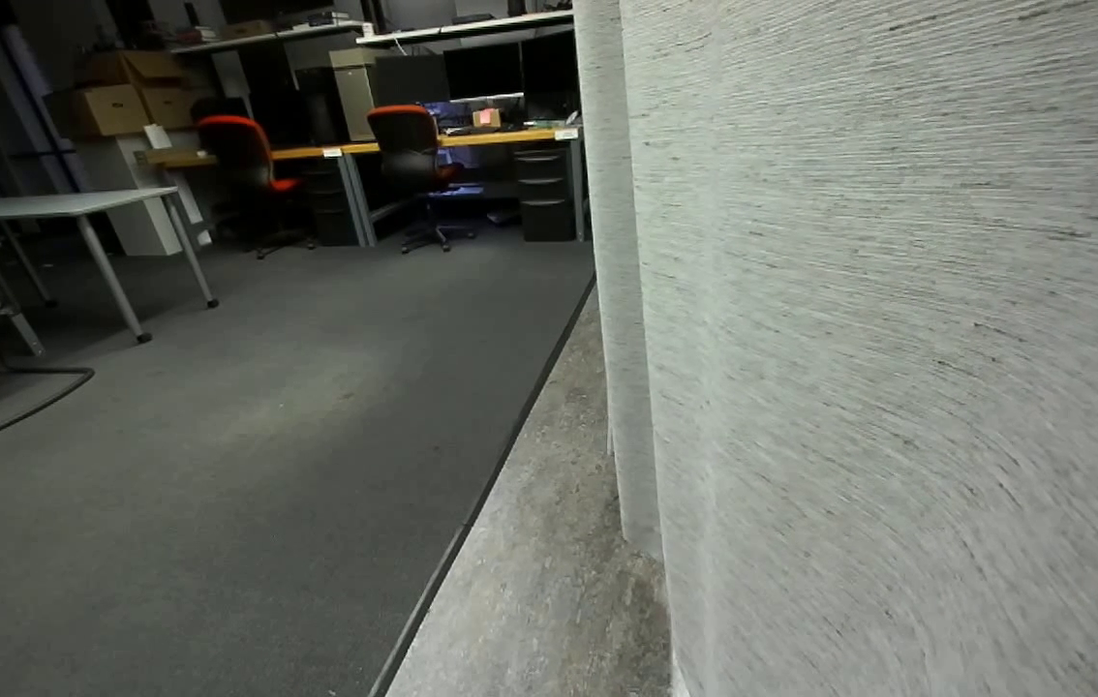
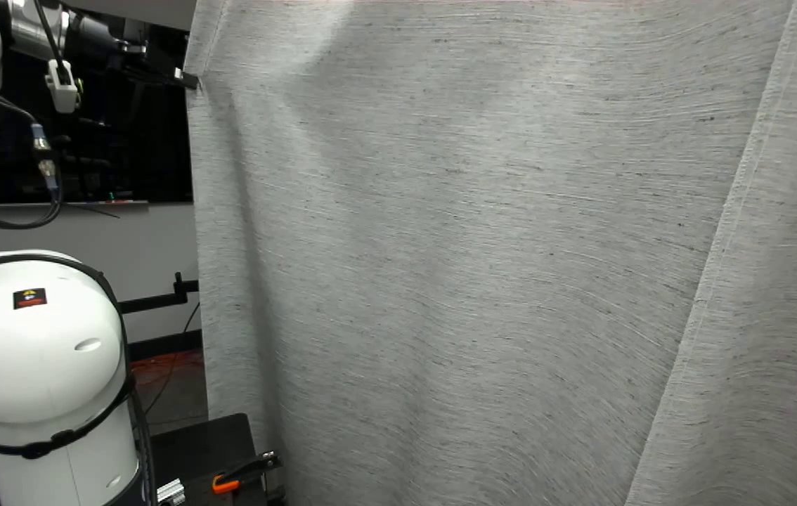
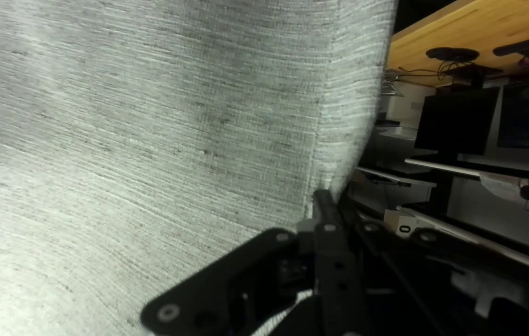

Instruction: Slide the curtain to the left

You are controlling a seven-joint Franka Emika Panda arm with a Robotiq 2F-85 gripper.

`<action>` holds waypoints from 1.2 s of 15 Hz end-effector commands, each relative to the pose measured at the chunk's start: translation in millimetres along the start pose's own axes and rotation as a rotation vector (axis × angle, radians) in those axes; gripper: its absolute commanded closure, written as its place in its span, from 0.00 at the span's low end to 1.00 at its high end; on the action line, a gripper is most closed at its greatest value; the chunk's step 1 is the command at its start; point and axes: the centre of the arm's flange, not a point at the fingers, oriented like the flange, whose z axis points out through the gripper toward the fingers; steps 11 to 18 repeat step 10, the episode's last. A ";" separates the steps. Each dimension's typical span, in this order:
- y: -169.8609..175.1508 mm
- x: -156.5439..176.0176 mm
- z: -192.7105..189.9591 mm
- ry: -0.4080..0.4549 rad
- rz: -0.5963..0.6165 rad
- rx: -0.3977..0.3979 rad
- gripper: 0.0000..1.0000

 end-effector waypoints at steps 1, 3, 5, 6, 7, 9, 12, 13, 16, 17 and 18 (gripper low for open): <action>-48.7 -22.5 -52.5 -0.063 -0.006 0.071 0.99; -48.7 -22.7 -52.9 -0.064 -0.009 0.073 0.99; -48.9 -22.5 -53.0 -0.056 -0.012 0.067 0.99; -48.9 -22.6 -52.9 -0.061 -0.008 0.072 0.99; -48.9 -22.5 -52.9 -0.058 -0.008 0.068 0.99; -49.0 -22.5 -52.9 -0.055 -0.007 0.066 0.99; -48.8 -22.4 -53.1 -0.047 -0.005 0.044 0.99; -48.8 -22.4 -53.1 -0.047 -0.005 0.044 0.99; -48.8 -22.4 -53.1 -0.047 -0.005 0.044 0.99; -48.8 -22.4 -53.1 -0.047 -0.005 0.044 0.99; -48.8 -22.4 -53.1 -0.047 -0.005 0.044 0.99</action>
